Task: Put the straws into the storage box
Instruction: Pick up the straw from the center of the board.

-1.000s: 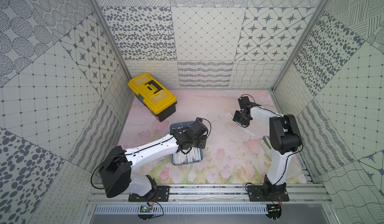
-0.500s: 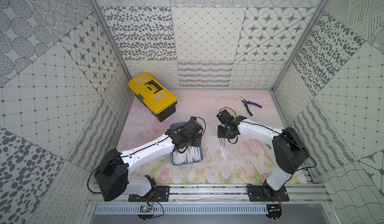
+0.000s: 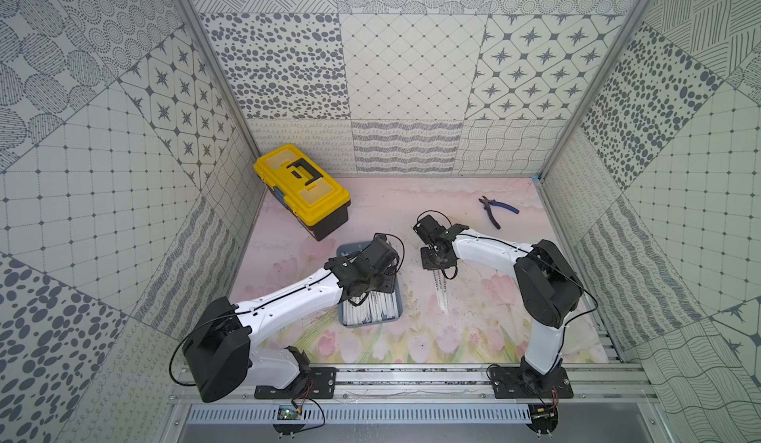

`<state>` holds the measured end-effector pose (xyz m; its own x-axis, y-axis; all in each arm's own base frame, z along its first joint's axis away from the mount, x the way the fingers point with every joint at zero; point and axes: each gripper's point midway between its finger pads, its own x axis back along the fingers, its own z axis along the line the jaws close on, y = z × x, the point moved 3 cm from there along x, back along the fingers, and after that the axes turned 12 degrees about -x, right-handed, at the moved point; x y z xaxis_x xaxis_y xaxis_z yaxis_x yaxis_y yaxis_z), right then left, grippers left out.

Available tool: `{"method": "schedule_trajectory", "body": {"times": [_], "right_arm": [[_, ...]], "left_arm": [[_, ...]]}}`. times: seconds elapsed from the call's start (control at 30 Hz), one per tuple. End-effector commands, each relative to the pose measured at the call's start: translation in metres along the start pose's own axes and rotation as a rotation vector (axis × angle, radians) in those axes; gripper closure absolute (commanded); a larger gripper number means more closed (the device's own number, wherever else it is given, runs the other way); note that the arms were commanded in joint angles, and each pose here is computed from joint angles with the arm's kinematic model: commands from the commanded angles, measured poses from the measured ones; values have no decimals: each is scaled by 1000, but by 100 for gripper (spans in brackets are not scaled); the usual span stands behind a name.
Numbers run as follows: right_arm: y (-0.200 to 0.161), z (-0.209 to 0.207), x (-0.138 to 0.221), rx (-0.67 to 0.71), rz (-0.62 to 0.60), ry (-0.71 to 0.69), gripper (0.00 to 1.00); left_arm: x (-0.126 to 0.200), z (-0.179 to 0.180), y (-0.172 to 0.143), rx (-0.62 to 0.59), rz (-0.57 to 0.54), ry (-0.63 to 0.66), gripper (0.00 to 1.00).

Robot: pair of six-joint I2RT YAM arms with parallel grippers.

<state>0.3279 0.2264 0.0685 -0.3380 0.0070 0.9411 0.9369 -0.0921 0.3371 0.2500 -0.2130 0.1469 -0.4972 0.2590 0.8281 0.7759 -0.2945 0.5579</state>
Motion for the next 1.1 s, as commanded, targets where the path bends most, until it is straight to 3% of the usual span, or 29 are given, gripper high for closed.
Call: {"method": "schedule_trajectory", "body": {"times": [0.0, 0.5, 0.67, 0.87, 1.07], "right_arm": [[9, 2, -8, 16, -19, -12, 78], [0, 1, -27, 7, 42, -22, 85], [12, 13, 4, -35, -17, 59, 91], [12, 45, 60, -143, -56, 251, 93], [-19, 117, 100, -81, -52, 407, 93]], "left_arm": [[2, 6, 0, 15, 2, 11, 39], [3, 11, -1, 17, 0, 26, 39], [12, 25, 0, 31, -8, 62, 39], [41, 59, 5, 63, -55, 149, 39], [64, 87, -3, 109, -73, 201, 39]]}}
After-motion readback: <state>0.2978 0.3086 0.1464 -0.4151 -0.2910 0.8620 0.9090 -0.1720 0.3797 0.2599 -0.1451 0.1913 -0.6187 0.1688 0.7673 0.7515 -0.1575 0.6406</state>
